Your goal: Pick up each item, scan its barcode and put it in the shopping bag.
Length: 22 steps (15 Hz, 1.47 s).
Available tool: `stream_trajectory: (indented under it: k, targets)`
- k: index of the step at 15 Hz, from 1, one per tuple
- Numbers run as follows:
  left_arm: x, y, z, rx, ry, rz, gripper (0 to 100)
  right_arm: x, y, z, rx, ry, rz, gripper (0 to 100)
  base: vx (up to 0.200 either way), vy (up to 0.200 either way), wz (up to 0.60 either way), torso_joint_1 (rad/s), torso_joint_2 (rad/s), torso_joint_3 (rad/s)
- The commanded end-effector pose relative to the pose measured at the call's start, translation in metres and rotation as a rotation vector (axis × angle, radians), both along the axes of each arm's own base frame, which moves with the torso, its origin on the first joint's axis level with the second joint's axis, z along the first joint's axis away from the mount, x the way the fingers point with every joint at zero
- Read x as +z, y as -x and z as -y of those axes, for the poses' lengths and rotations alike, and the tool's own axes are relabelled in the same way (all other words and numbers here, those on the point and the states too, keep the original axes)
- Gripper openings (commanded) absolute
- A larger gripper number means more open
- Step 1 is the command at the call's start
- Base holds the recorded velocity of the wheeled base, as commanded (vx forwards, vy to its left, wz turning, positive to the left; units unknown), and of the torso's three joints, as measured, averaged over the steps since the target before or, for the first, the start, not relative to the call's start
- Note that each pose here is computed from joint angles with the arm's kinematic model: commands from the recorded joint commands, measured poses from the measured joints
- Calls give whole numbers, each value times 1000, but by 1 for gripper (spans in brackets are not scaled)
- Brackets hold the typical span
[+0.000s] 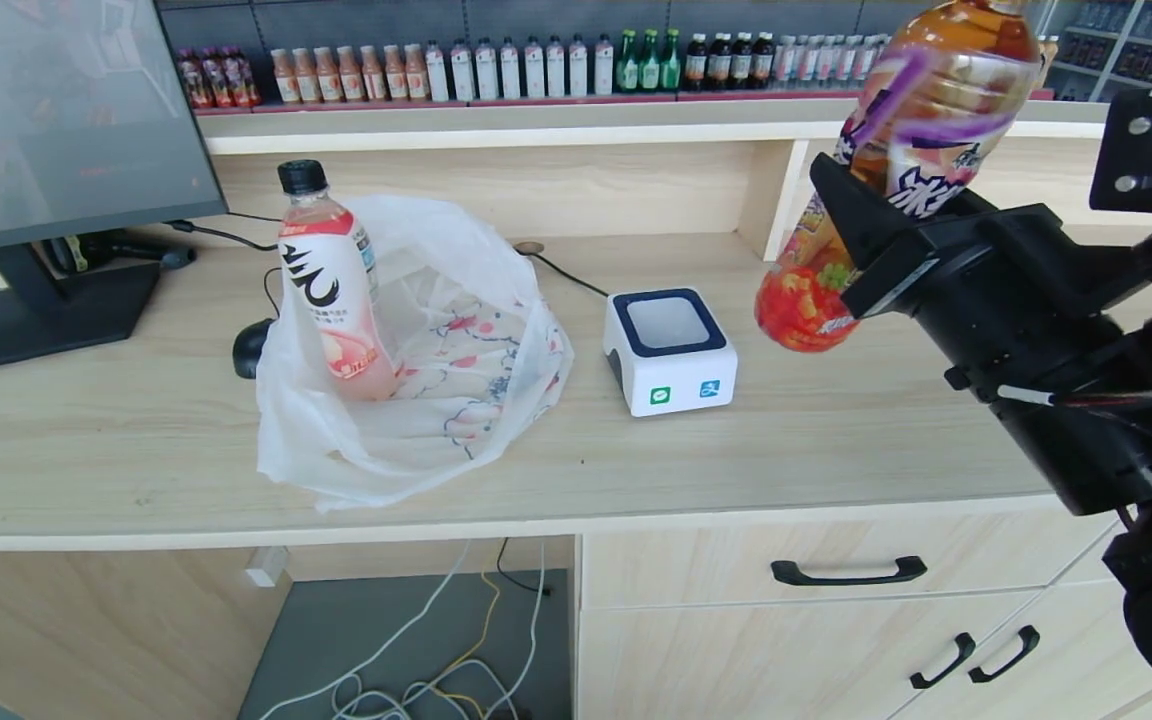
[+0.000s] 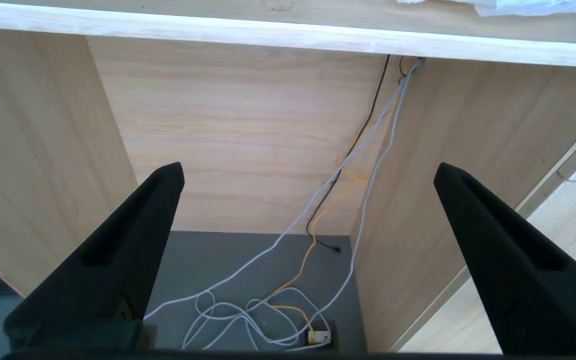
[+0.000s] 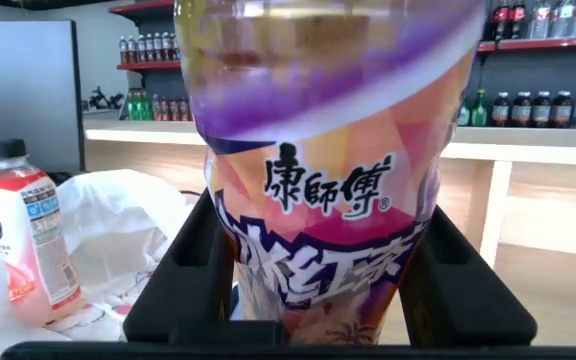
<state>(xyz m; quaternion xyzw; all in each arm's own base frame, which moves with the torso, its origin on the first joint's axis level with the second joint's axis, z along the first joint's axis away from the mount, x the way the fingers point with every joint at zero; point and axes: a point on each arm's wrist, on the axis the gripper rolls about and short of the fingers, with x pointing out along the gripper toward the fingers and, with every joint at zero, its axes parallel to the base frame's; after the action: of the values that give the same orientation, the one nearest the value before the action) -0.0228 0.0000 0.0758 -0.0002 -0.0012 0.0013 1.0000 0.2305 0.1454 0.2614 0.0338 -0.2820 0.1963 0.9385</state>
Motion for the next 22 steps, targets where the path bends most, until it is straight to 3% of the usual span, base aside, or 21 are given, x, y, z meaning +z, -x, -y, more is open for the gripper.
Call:
stream_trajectory:
  k: [1,6,22]
  targets:
    - [0,0,0,1,1,1,100,3,-7,5,-32,-2,16,0,0,0,0,0,0,0]
    - [0,0,0,1,1,1,100,0,-23,5,-62,-8,20,0,0,0,0,0,0,0]
    - [0,0,0,1,1,1,100,-1,-22,4,-49,-19,13,0,0,200,0,1,1,2]
